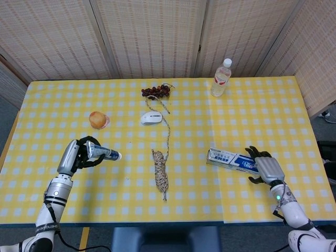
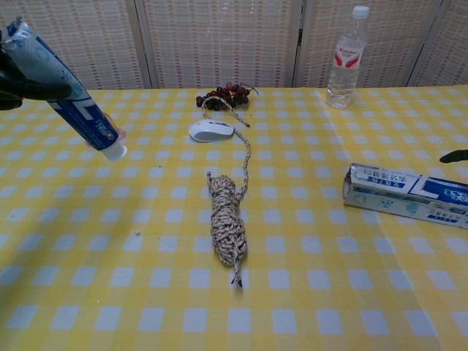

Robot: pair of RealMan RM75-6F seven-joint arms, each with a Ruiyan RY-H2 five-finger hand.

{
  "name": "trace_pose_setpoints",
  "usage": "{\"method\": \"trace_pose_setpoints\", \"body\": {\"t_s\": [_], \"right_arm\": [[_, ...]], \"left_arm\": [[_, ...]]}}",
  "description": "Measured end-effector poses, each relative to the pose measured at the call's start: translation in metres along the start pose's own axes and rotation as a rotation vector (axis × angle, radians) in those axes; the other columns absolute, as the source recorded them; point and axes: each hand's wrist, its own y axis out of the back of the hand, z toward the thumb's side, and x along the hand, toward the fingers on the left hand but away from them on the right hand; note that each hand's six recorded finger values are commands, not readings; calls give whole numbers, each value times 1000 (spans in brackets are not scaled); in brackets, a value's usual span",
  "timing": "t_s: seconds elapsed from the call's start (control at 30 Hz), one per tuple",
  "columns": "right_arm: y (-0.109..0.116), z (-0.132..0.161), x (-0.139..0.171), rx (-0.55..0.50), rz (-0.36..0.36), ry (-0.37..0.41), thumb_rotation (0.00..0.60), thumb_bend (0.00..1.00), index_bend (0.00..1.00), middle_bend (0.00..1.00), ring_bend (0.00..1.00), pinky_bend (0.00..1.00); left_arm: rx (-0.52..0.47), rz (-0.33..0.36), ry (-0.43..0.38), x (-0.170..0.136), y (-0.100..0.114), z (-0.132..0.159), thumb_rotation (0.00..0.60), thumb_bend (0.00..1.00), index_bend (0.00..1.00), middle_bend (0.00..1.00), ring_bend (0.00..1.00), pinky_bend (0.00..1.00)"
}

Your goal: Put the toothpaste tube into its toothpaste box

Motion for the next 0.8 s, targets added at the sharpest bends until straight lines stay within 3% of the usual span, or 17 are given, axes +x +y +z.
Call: {"method": "trace_pose_setpoints", "body": {"t_s": [0.2, 0.33, 0.47, 0.8], "right_arm": [[-4, 4, -6, -8, 3, -1, 600, 292, 56, 75, 180, 105], [-7, 11, -12, -14, -3, 4, 600, 292, 239, 156, 212, 112], [-8, 17, -17, 2, -10, 8, 600, 291, 346, 221, 248, 139], [-12, 20, -23, 35, -23, -16, 600, 293, 447, 308, 332, 280]], "left_arm": [[10, -2, -5, 0, -2, 0, 600, 473, 905, 1000, 1000, 1000], [7, 5, -3, 1, 0, -1, 600, 473, 905, 1000, 1000, 1000], [4, 13, 3, 3, 4, -4, 600, 474, 905, 1000, 1000, 1000], [-1, 21, 9, 5, 9, -7, 600, 474, 905, 1000, 1000, 1000]]}}
